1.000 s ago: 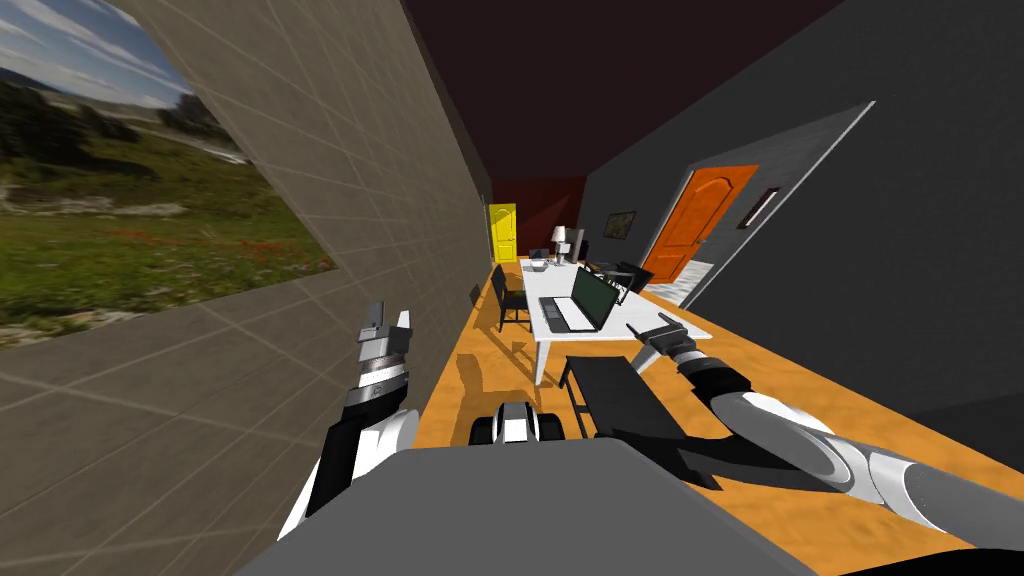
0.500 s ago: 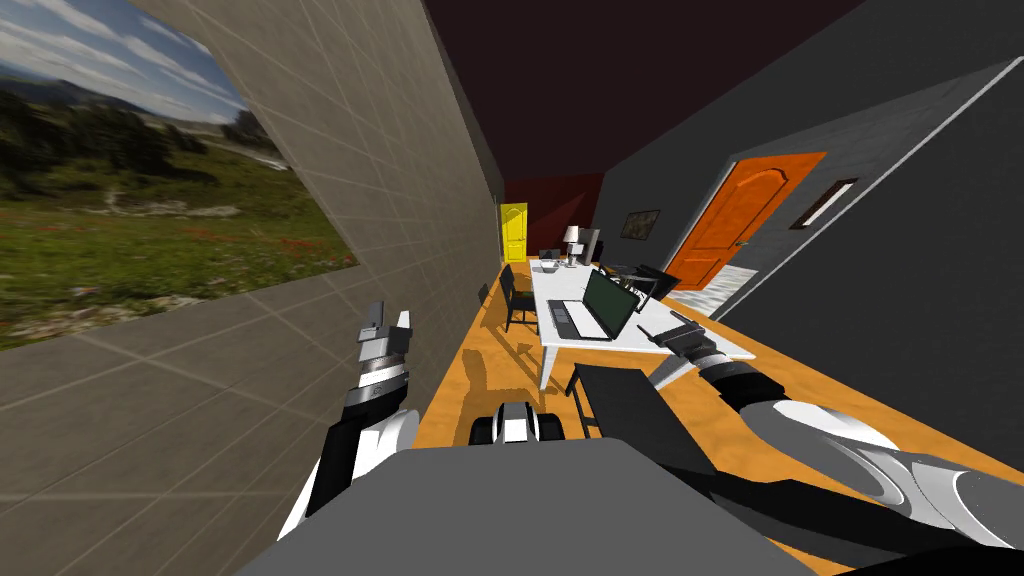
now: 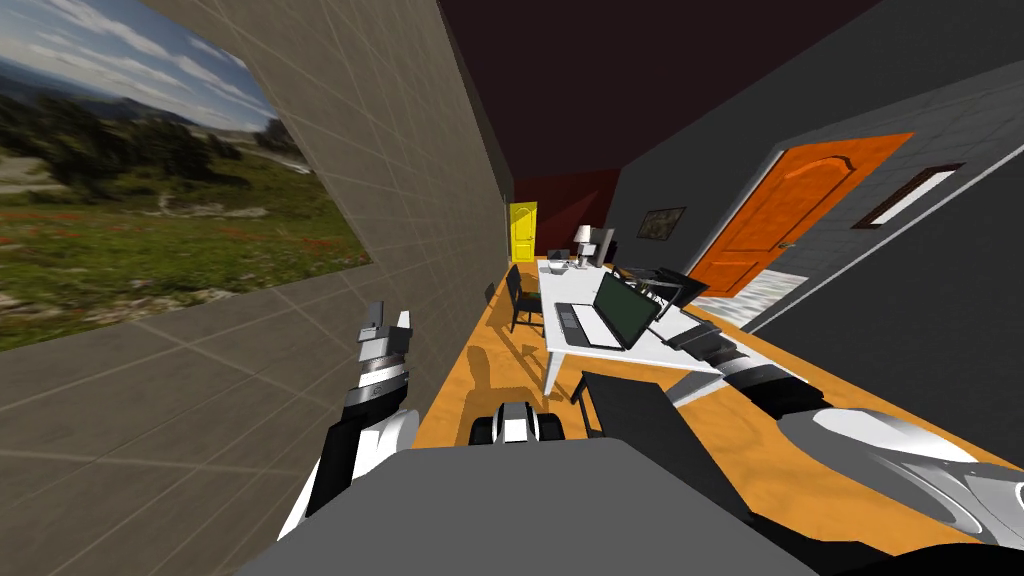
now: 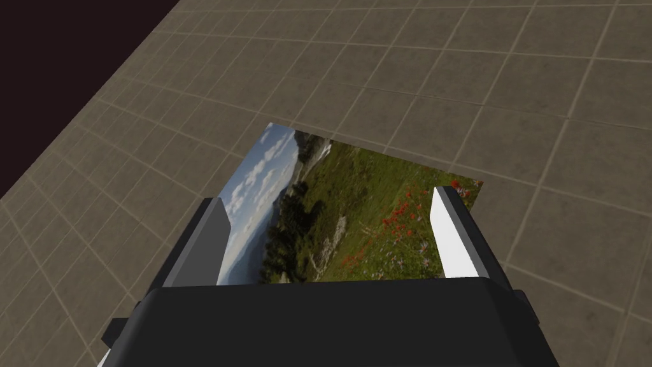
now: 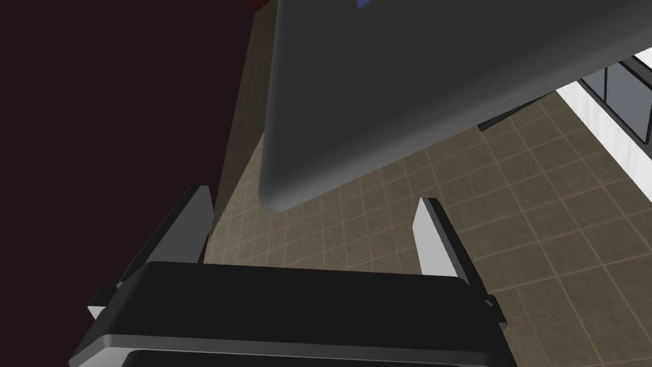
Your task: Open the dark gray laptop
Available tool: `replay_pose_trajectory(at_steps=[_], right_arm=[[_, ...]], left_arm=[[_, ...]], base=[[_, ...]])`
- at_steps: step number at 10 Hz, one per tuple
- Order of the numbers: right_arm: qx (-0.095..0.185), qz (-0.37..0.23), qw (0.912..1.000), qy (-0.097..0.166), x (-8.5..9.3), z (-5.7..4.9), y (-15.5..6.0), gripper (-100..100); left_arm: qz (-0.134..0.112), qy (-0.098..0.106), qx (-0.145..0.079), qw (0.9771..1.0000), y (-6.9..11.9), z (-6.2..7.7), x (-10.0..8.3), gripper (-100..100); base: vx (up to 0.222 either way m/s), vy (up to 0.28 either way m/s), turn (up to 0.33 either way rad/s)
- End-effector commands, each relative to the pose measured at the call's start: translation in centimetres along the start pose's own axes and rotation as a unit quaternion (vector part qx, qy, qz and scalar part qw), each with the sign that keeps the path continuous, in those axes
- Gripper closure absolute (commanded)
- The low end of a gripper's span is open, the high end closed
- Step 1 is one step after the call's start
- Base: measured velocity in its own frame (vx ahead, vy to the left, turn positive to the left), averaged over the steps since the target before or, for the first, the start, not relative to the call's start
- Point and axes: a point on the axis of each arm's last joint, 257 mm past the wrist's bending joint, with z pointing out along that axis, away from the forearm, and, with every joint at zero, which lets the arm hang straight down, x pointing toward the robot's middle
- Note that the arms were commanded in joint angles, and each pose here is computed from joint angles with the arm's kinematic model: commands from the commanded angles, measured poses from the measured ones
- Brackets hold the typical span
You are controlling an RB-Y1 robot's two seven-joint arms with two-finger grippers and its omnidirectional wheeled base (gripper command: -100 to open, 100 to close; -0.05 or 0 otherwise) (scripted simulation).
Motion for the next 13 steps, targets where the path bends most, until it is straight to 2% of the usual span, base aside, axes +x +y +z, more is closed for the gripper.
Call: replay_pose_trajectory(at_steps=[1,2,4,5,6,7,9,13], right_arm=[[-0.021,-0.028,0.9993,-0.015,0.0,-1.1,-0.6,-100],[-0.031,-0.038,0.9986,-0.021,0.0,-1.5,-0.8,-100],[-0.025,-0.033,0.999,-0.018,0.0,-1.3,-0.7,-100],[-0.025,-0.033,0.999,-0.018,0.0,-1.3,-0.7,100],[-0.035,-0.07,0.9969,-0.011,0.7,-1.6,-0.9,100],[-0.035,-0.07,0.9969,-0.011,0.7,-1.6,-0.9,100],[-0.046,-0.107,0.9932,-0.003,1.4,-1.9,-1.2,100],[-0.068,-0.18,0.9813,0.011,2.9,-2.5,-1.8,100]], left_arm=[[0.0,0.0,0.0,1.0,0.0,0.0,0.0,0],[0.0,0.0,0.0,1.0,0.0,0.0,0.0,0],[0.0,0.0,0.0,1.0,0.0,0.0,0.0,0],[0.0,0.0,0.0,1.0,0.0,0.0,0.0,0],[0.0,0.0,0.0,1.0,0.0,0.0,0.0,0],[0.0,0.0,0.0,1.0,0.0,0.0,0.0,0],[0.0,0.0,0.0,1.0,0.0,0.0,0.0,0],[0.0,0.0,0.0,1.0,0.0,0.0,0.0,0]], base=[[0.044,-0.025,0.118],[0.039,-0.023,0.116],[0.009,-0.006,0.013],[0.0,0.0,0.0],[0.014,0.093,0.036],[0.017,0.119,0.016],[0.02,0.097,0.017],[0.029,0.119,0.022]])
